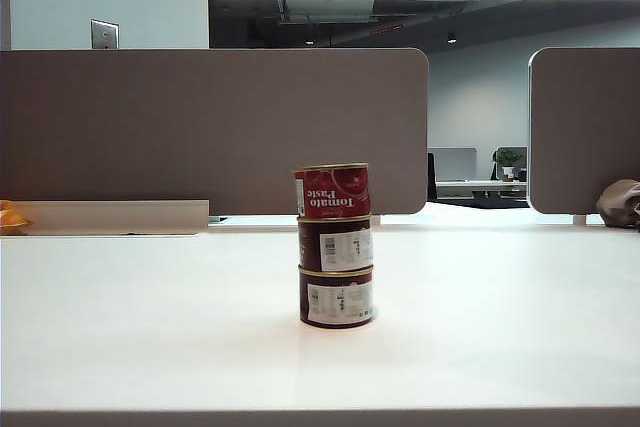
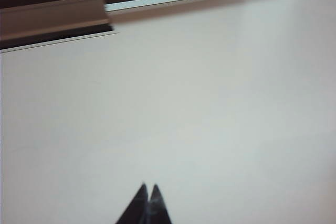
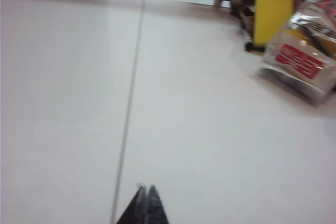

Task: Pick up the cans one by one and stack them together.

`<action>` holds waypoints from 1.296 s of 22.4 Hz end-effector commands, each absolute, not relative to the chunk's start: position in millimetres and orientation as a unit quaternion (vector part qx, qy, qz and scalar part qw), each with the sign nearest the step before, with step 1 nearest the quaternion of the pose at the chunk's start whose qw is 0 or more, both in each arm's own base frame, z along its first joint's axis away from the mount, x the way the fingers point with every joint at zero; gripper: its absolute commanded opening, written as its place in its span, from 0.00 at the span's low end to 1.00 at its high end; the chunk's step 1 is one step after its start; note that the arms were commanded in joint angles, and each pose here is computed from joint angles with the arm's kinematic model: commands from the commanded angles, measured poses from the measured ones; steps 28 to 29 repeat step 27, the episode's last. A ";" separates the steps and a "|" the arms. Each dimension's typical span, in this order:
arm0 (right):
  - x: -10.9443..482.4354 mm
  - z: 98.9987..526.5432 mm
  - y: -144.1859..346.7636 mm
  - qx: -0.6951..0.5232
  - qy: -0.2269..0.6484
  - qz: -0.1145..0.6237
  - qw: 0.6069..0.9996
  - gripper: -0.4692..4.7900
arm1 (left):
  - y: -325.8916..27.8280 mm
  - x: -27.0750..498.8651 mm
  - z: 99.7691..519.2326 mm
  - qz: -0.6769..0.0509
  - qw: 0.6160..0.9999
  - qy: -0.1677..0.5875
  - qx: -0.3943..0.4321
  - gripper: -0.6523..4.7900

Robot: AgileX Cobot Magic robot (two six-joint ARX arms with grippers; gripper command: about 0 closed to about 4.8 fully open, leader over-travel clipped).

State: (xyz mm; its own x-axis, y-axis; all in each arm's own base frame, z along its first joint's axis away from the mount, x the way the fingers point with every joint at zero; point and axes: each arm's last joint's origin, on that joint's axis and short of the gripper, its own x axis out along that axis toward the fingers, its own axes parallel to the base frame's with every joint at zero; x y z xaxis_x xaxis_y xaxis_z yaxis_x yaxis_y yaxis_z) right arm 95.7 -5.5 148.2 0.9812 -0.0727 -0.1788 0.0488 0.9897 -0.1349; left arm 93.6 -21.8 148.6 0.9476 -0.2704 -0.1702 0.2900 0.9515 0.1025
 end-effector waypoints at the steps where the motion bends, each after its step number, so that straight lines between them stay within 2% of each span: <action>1: 95.5 146.5 -8.6 -0.064 0.097 -0.047 0.992 0.09 | -14.0 95.0 148.5 -0.103 0.989 0.082 0.062 0.11; 7: 95.7 146.5 -5.7 -0.066 0.096 -0.031 0.993 0.09 | -6.7 95.8 148.5 -0.063 0.993 0.085 0.059 0.11; 29: 95.9 146.5 -0.3 -0.068 0.094 -0.004 0.993 0.09 | -6.9 95.8 148.5 -0.064 0.993 0.084 0.059 0.11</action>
